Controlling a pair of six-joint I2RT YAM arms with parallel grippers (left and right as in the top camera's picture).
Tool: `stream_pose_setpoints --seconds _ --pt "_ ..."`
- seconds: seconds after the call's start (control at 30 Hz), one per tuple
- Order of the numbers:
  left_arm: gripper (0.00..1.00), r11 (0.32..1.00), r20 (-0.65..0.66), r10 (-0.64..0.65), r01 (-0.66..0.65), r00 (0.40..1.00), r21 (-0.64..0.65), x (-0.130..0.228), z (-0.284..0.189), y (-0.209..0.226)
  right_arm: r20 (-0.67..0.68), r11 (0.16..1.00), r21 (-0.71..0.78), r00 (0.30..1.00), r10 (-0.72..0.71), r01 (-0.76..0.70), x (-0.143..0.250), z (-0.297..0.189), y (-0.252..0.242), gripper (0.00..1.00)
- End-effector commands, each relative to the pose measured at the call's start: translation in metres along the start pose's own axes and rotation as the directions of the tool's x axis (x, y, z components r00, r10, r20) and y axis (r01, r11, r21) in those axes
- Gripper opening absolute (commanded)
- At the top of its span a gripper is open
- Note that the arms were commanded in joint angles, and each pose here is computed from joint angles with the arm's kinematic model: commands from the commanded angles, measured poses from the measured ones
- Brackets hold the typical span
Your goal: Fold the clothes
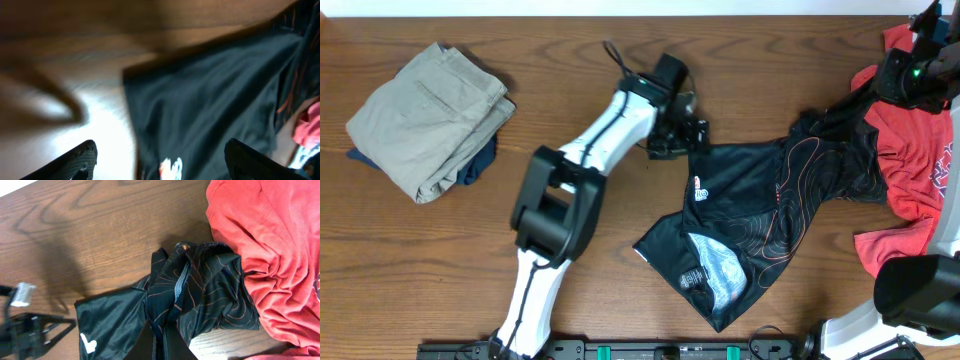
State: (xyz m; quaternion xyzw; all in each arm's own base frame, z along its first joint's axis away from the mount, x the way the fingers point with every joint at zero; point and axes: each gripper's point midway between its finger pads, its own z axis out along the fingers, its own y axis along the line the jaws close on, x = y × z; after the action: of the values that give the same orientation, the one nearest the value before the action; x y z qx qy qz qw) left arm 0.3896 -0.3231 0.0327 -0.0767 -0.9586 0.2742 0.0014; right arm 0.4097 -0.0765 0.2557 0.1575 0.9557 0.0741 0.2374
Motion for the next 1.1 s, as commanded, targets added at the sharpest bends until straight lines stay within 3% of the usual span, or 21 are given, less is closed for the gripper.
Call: stream_pose_setpoints --seconds 0.0,0.27,0.37,0.5,0.67,0.8,1.07 --pt "0.83 1.000 -0.019 0.001 -0.001 1.000 0.001 0.003 0.019 0.002 0.012 1.000 -0.004 1.000 -0.029 0.029 0.000 -0.008 0.006 0.01" --pt "0.77 0.999 -0.058 0.030 -0.032 0.998 -0.033 0.017 0.052 0.001 0.005 1.000 -0.003 1.000 -0.026 0.026 0.002 -0.008 0.006 0.01" --pt "0.53 0.996 -0.024 0.055 -0.057 0.998 -0.064 0.012 0.055 0.000 -0.001 1.000 -0.003 1.000 -0.025 0.025 0.003 -0.008 0.006 0.01" --pt "0.07 0.996 0.014 0.077 -0.076 0.997 -0.049 0.003 0.056 -0.005 -0.004 1.000 -0.002 1.000 -0.024 0.024 0.004 -0.008 0.006 0.01" --pt "0.06 0.996 0.042 0.078 -0.076 0.996 -0.044 -0.007 0.044 -0.004 -0.005 1.000 0.018 1.000 -0.024 0.024 0.004 -0.008 0.002 0.01" --pt "0.06 0.991 0.096 0.084 -0.073 0.992 -0.111 -0.019 0.006 0.005 -0.008 0.999 0.031 1.000 -0.023 0.023 0.005 -0.008 0.000 0.01" --pt "0.06 0.993 0.350 0.106 -0.080 0.931 -0.089 -0.037 -0.163 -0.016 -0.008 1.000 0.015 1.000 -0.024 0.024 0.009 -0.017 0.004 0.01"
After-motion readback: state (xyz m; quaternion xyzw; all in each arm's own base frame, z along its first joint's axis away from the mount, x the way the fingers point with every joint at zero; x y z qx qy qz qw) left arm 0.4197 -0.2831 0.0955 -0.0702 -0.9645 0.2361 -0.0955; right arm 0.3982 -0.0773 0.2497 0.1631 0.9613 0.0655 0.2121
